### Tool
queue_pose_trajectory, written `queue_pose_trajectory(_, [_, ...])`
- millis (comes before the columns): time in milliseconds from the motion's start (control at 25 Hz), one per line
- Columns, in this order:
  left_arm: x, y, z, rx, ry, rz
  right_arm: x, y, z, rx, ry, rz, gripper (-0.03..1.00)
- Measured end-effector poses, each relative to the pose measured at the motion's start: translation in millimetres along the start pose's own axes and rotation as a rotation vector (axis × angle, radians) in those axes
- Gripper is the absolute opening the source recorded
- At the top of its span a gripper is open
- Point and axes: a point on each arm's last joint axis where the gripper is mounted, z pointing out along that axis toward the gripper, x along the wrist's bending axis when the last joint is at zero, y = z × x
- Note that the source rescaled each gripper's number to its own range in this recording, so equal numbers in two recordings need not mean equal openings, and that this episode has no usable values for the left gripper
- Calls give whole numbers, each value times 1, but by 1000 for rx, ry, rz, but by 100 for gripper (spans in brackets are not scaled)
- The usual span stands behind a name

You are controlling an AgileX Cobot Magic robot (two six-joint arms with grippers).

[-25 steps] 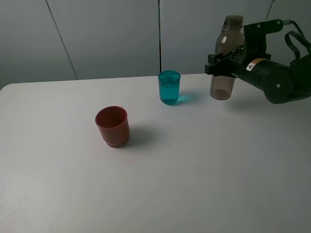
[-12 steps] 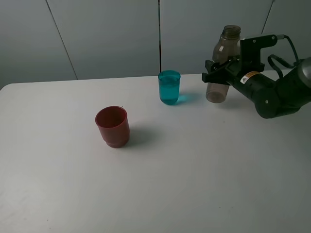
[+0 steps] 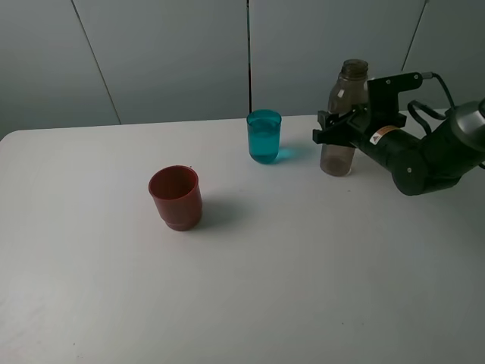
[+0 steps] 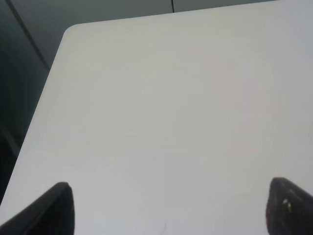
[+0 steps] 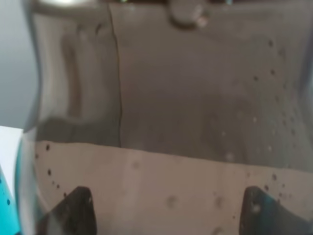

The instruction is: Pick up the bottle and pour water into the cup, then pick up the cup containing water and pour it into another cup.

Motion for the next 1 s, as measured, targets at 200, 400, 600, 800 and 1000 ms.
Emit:
queue_pose_trajectory(200, [0, 0, 0, 0, 0, 2, 0, 1, 0, -7, 0, 0, 95])
queue_pose_trajectory(400, [0, 0, 0, 0, 0, 2, 0, 20, -4, -62, 0, -1, 99])
queue_pose_trajectory(600, [0, 0, 0, 0, 0, 2, -2, 63, -17, -156, -14, -1, 99])
queue_pose_trajectory(800, [0, 0, 0, 0, 0, 2, -2, 110, -43, -174, -24, -14, 99])
queue_pose_trajectory(1000, [0, 0, 0, 0, 0, 2, 0, 142, -74, -92, 5, -52, 99])
